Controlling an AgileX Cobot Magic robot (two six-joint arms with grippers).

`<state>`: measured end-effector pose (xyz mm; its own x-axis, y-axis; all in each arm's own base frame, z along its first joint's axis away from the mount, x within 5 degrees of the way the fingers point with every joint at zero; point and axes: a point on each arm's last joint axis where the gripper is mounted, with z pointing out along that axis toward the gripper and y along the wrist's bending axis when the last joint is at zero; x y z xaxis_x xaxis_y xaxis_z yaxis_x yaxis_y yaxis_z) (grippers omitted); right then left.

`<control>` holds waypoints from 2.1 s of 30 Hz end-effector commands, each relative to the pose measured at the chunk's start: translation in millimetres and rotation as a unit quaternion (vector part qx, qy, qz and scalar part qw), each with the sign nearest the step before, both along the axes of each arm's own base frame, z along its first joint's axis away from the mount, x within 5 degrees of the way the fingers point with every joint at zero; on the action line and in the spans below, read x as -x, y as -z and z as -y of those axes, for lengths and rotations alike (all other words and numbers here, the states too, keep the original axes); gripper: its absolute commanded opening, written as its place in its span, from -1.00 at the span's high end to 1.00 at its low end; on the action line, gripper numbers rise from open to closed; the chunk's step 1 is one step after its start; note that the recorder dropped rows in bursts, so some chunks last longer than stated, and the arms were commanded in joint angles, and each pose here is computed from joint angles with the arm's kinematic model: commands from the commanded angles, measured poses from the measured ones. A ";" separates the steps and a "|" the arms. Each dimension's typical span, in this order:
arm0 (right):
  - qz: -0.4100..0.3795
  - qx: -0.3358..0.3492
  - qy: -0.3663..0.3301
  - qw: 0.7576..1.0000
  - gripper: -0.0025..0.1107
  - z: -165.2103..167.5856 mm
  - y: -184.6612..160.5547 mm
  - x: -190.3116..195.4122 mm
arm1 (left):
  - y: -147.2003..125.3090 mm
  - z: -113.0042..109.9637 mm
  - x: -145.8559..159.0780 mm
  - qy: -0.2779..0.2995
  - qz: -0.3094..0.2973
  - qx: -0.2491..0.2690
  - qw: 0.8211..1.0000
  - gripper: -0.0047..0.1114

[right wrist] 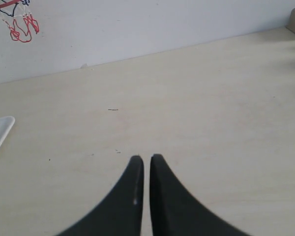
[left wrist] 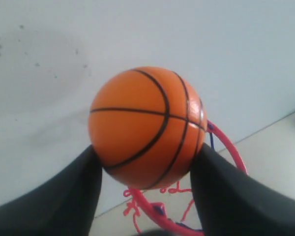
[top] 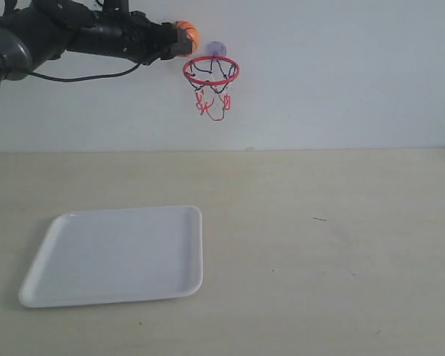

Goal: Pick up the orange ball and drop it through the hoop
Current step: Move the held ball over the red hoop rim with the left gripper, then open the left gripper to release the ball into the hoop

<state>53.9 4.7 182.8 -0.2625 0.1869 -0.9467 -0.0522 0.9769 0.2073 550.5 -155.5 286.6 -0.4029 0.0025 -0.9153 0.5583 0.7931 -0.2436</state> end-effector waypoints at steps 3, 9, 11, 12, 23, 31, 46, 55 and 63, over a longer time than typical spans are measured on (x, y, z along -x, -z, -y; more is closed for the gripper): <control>0.009 0.006 -0.002 1.000 0.89 0.1 -1.5 0.1 | 4.2 1.7 -8.2 -0.031 0.011 0.053 0.998 0.85; 0.008 0.006 -0.002 1.000 0.89 0.1 -1.3 0.1 | 16.4 6.3 -11.0 -0.018 0.003 0.075 0.997 0.85; 0.008 0.006 -0.002 1.000 0.89 0.1 -1.3 0.1 | 20.6 7.2 -11.4 -0.014 -0.004 0.078 0.997 0.85; 0.008 0.006 -0.002 1.000 0.89 0.1 -1.3 0.1 | 20.1 7.6 -11.3 -0.014 -0.006 0.084 0.996 0.85; 0.008 0.006 -0.002 1.000 0.89 0.1 -1.3 0.1 | 15.1 11.1 -11.3 -0.008 -0.017 0.162 0.987 0.47; 0.008 0.006 -0.002 1.000 0.89 0.1 -1.3 0.1 | 15.9 13.7 -7.8 0.017 -0.033 0.167 0.985 0.35; 0.008 0.005 -0.002 1.000 0.89 0.1 -1.3 0.1 | 15.2 16.3 -4.1 0.048 -0.029 0.163 0.985 -0.21; 0.008 0.005 -0.002 1.000 0.89 0.1 -1.3 0.1 | 13.2 15.0 -3.7 0.051 -0.022 0.154 0.986 -0.20; 0.008 0.005 -0.002 1.000 0.89 0.1 -1.3 0.1 | 4.6 -24.1 4.3 0.100 -0.058 0.107 0.988 0.84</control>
<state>53.9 4.6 182.8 -0.2623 0.1867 -0.9468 -0.0517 0.9770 0.2070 551.4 -150.2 268.0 -0.5003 -0.1236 -0.8570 0.6426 0.6104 -0.4632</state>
